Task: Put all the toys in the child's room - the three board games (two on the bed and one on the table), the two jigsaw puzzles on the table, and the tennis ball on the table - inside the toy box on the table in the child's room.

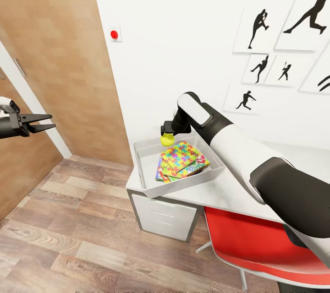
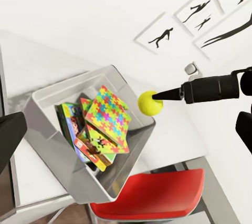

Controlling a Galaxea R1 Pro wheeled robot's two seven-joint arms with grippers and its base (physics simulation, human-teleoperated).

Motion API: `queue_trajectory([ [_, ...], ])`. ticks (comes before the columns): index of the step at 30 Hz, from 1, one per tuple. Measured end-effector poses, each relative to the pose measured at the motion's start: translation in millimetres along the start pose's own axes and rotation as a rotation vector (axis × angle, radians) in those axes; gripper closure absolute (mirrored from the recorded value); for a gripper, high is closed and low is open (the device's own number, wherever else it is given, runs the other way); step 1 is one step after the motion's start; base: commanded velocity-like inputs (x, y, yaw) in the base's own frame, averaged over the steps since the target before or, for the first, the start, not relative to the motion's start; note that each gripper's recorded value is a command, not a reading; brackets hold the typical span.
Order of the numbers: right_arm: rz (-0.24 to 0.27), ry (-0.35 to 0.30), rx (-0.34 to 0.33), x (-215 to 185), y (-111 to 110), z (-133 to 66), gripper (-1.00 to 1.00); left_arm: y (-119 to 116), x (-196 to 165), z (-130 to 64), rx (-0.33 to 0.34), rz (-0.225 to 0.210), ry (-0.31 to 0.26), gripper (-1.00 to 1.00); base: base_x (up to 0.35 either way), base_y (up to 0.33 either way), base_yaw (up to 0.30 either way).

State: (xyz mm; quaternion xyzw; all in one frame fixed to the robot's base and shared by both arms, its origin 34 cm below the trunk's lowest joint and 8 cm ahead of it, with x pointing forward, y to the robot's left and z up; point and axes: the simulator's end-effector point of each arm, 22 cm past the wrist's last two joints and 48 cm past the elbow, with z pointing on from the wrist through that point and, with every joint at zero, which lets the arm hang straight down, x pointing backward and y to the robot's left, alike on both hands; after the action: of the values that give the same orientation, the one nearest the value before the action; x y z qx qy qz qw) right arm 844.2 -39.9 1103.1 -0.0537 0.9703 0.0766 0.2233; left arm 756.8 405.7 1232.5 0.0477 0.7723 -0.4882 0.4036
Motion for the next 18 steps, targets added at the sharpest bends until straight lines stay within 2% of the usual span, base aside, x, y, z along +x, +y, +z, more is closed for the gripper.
queue_trajectory([
  [18,0.003,0.026,-0.005,7,-2,19.7,1.0,17,8,6.9,-0.01,-0.023,0.015,-1.0,0.0,0.0,0.0],
])
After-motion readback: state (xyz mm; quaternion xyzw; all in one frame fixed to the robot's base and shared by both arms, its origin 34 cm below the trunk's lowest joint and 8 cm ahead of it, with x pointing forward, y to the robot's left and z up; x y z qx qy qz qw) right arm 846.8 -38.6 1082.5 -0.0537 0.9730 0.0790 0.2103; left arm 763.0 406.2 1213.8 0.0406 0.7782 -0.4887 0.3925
